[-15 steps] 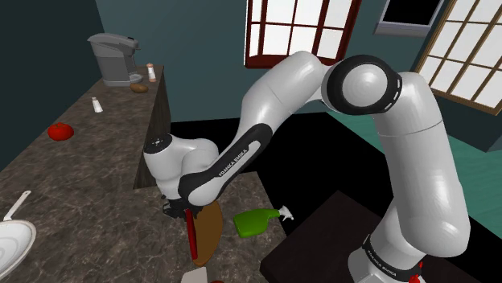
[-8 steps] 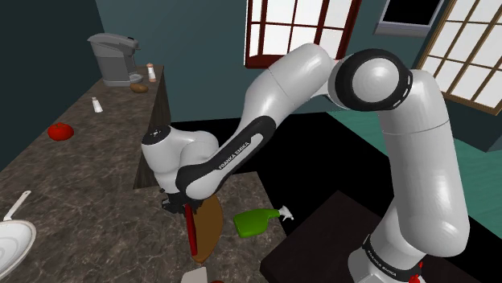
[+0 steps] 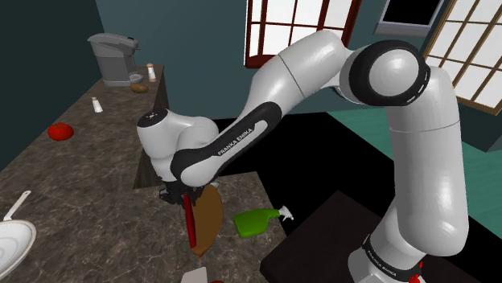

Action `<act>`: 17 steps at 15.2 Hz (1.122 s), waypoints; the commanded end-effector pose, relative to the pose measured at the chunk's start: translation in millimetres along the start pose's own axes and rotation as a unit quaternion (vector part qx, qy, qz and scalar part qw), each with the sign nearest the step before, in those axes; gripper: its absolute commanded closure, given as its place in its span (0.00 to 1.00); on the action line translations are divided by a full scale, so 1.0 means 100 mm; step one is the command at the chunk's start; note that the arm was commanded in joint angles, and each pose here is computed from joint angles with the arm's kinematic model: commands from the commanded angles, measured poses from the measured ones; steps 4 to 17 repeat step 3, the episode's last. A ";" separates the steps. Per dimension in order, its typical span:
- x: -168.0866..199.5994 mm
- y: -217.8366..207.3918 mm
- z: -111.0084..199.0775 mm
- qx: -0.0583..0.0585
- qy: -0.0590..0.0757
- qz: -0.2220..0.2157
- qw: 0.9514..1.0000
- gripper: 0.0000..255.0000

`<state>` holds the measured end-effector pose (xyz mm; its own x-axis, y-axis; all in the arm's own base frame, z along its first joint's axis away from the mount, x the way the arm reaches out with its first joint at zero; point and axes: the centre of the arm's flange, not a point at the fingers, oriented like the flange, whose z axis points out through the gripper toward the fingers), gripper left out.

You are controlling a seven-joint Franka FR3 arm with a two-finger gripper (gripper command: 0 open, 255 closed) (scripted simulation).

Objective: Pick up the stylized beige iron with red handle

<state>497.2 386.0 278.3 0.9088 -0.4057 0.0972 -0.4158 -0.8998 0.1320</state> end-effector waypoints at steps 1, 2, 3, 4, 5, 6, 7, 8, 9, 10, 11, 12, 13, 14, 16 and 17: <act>0.01 0.01 -0.11 0.001 0.001 0.000 1.000 1.00; 0.01 0.01 -0.11 0.001 0.001 0.000 1.000 1.00; 0.01 0.01 -0.11 0.001 0.001 0.000 1.000 1.00; 0.01 0.01 -0.11 0.001 0.001 0.000 1.000 1.00; 0.01 0.01 -0.11 0.001 0.001 0.000 1.000 1.00; 0.01 0.01 -0.11 0.001 0.001 0.000 1.000 1.00; 0.01 0.01 -0.11 0.001 0.001 0.000 1.000 1.00; 0.01 0.01 -0.11 0.001 0.001 0.000 1.000 1.00; 0.01 0.01 -0.11 0.001 0.001 0.000 1.000 1.00; 0.01 0.01 -0.11 0.001 0.001 0.000 1.000 1.00; 0.01 0.01 -0.11 0.001 0.001 0.000 1.000 1.00; 0.01 0.01 -0.11 0.001 0.001 0.000 1.000 1.00; 0.01 0.01 -0.11 0.001 0.001 0.000 1.000 1.00; 0.01 0.01 -0.11 0.001 0.001 0.000 1.000 1.00; 0.01 0.01 -0.11 0.001 0.001 0.000 1.000 1.00; 0.01 0.01 -0.11 0.001 0.001 0.000 1.000 1.00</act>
